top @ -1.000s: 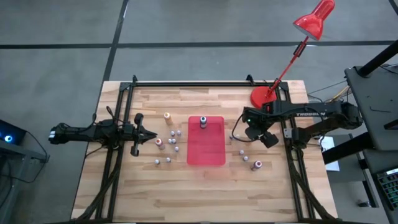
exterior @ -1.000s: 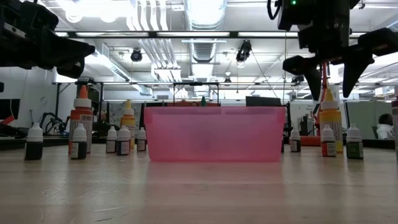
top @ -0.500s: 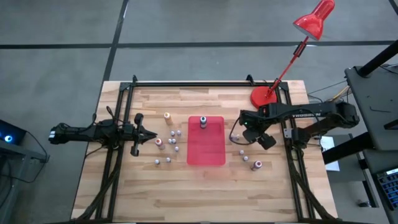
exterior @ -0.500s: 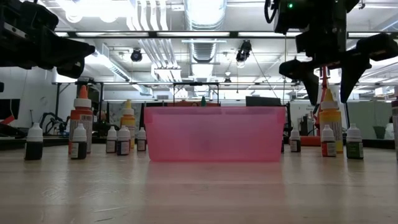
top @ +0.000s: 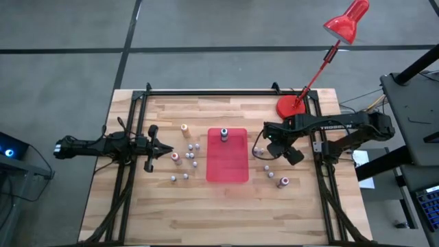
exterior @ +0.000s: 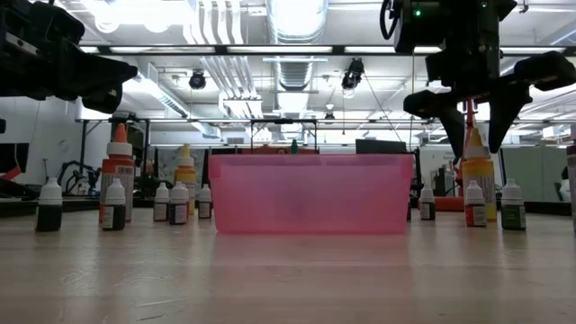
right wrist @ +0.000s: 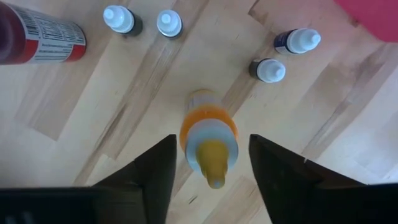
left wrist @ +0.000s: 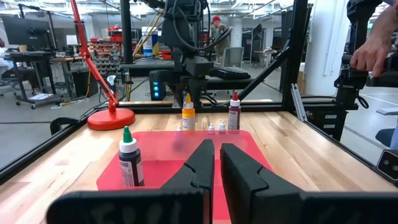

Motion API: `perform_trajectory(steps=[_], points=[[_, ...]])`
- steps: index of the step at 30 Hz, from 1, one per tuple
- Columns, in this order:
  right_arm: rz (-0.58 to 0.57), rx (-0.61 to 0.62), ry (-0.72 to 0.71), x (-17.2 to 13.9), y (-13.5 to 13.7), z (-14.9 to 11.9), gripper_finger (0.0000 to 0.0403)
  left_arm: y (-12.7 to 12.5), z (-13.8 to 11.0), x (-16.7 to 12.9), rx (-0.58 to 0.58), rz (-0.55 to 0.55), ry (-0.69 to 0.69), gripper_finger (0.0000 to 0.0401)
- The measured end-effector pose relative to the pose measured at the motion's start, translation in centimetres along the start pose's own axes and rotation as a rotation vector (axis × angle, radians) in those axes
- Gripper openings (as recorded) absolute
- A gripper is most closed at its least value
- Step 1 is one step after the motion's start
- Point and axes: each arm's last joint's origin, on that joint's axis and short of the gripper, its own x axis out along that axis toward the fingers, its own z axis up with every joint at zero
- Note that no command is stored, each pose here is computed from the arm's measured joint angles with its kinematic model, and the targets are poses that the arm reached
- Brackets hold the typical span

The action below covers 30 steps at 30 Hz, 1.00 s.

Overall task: Pick & Place food coloring
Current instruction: Put the large yellow food coloring bottle into the red bin

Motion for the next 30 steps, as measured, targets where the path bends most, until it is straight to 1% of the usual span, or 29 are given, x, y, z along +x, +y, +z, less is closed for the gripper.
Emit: perform_trajectory(steps=[6, 9, 18, 21, 24, 30], points=[[0.001, 0.000, 0.001, 0.0, 0.0, 0.0, 0.0116, 0.0, 0.0, 0.0, 0.000, 0.000, 0.000, 0.0003], [0.001, 0.000, 0.000, 0.0, 0.0, 0.0, 0.0099, 0.0, 0.0, 0.0, 0.000, 0.000, 0.000, 0.0003], [0.005, 0.001, 0.009, -0.4, 0.0, 0.0, 0.0104, 0.0, 0.0, 0.0, 0.000, 0.000, 0.000, 0.0003], [-0.006, 0.004, 0.008, -1.8, -0.1, 0.3, 0.0103, 0.0, 0.0, 0.0, 0.000, 0.000, 0.000, 0.0003], [-0.046, 0.006, 0.029, -3.5, -0.4, 0.6, 0.0102, 0.0, 0.0, 0.0, 0.000, 0.000, 0.000, 0.0003], [-0.122, 0.030, -0.029, -7.2, -0.9, 1.6, 0.0101, 0.0, 0.0, 0.0, 0.000, 0.000, 0.000, 0.0003]])
